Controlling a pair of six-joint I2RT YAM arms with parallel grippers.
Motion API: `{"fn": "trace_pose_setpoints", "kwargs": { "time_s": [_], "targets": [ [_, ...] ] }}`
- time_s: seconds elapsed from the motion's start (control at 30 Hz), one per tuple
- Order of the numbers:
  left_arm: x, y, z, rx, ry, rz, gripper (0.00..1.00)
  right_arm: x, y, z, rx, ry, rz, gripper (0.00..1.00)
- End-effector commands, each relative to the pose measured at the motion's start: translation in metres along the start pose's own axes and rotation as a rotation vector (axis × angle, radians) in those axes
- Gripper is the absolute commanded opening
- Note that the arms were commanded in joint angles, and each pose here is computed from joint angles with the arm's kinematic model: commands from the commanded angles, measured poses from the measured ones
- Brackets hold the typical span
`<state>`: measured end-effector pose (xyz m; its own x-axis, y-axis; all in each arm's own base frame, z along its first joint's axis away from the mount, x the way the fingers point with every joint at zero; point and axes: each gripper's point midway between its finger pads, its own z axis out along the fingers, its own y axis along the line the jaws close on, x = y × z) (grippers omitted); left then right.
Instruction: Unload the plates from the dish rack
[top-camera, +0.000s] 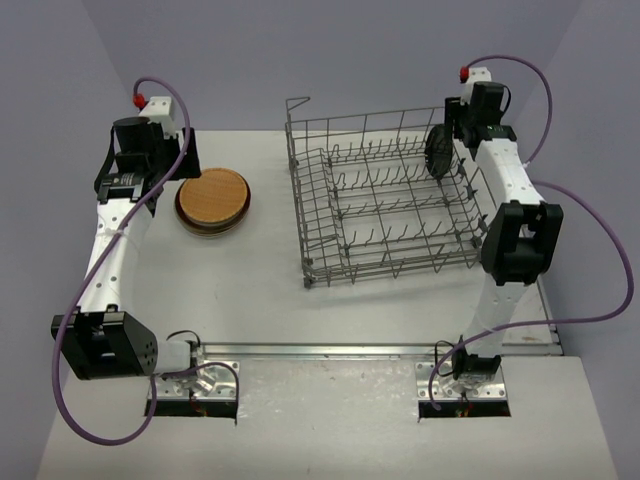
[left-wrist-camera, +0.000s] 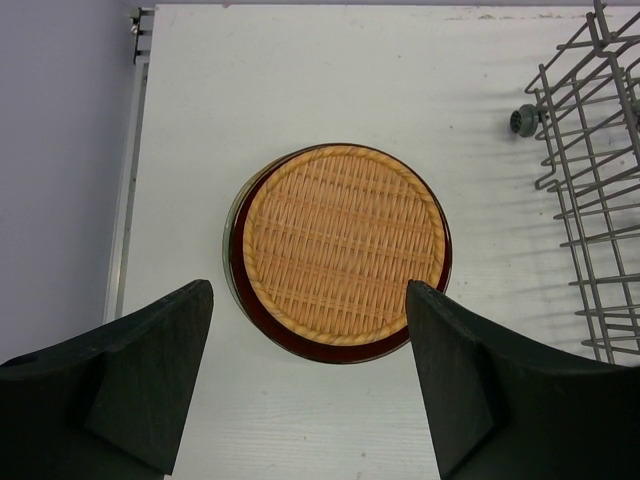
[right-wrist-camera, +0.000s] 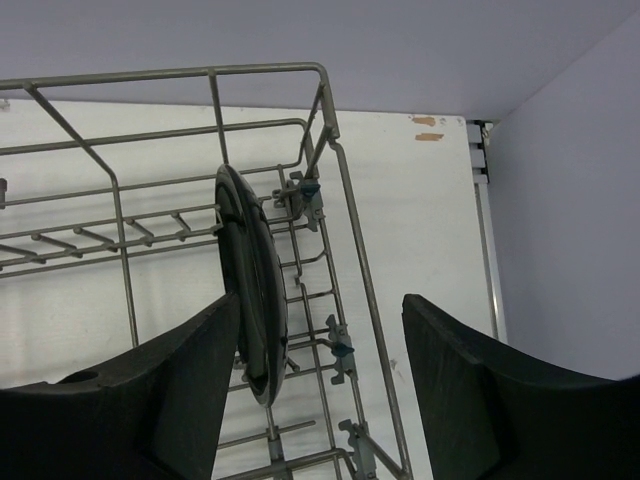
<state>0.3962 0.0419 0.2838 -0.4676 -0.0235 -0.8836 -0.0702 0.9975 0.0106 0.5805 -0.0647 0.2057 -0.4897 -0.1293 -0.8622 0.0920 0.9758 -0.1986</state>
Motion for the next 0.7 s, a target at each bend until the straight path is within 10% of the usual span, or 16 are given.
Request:
{"fn": "trace_pose_setpoints", "kwargs": {
  "time_s": [0.0,0.43,0.67],
  "targets": [
    [-0.027,-0.004,-0.006,0.009,-0.071,0.0,0.76,-0.003,0.013,0.008,-0.064,0.0,0.012,0.64],
    [-0.026,-0.007,-0.002,0.022,-0.06,-0.015,0.76,0.045,0.039,0.034,-0.162,0.139,0.047,0.54],
    [-0.026,-0.005,-0.004,0.015,-0.058,-0.011,0.76,0.029,0.037,0.021,-0.159,0.114,0.081,0.19]
  ]
}}
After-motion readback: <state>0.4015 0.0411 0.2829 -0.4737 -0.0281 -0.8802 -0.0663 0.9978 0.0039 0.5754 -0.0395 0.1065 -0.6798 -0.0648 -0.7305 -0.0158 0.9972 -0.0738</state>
